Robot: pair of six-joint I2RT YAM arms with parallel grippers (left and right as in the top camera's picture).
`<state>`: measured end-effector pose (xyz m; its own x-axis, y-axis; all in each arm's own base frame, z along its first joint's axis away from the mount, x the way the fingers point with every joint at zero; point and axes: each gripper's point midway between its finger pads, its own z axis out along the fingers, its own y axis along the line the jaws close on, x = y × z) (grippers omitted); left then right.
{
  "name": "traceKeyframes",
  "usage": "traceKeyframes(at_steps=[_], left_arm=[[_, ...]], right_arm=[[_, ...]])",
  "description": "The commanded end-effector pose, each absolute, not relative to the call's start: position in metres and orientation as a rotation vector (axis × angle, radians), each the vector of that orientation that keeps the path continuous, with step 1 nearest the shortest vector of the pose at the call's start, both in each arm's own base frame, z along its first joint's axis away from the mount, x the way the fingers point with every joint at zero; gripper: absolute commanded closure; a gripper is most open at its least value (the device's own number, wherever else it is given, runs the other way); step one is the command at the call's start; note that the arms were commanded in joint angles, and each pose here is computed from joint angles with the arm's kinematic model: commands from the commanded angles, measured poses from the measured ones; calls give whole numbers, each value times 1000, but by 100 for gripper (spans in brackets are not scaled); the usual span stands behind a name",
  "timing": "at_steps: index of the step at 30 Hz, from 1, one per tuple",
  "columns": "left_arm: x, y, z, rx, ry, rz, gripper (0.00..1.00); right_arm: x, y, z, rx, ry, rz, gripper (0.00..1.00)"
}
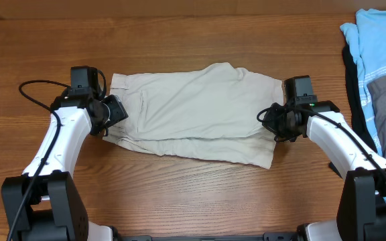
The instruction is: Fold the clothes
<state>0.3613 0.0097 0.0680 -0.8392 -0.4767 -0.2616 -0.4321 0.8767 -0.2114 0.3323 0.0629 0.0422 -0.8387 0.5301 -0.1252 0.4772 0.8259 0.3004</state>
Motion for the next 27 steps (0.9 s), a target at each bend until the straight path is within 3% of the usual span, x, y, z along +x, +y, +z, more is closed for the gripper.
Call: traceKeyframes(at_steps=[1,8,12,16,27], left_arm=[[363,2,67,-625,2761,-219,37],[340,9,57,-897,2787,-157,33],[331,9,47,-1026,2770,-162,36],[332,4,31,-1036,2738,-212,41],[328,-7,16,-1044,2709,-321,41]], right_arm=[[341,60,55,770,2762,380,90],[341,60,55,771,2764,379,90],[339,60,54,772,2770,377,89],[337,59,54,775,2777,373,89],[338,59,54,775,2776,374,89]])
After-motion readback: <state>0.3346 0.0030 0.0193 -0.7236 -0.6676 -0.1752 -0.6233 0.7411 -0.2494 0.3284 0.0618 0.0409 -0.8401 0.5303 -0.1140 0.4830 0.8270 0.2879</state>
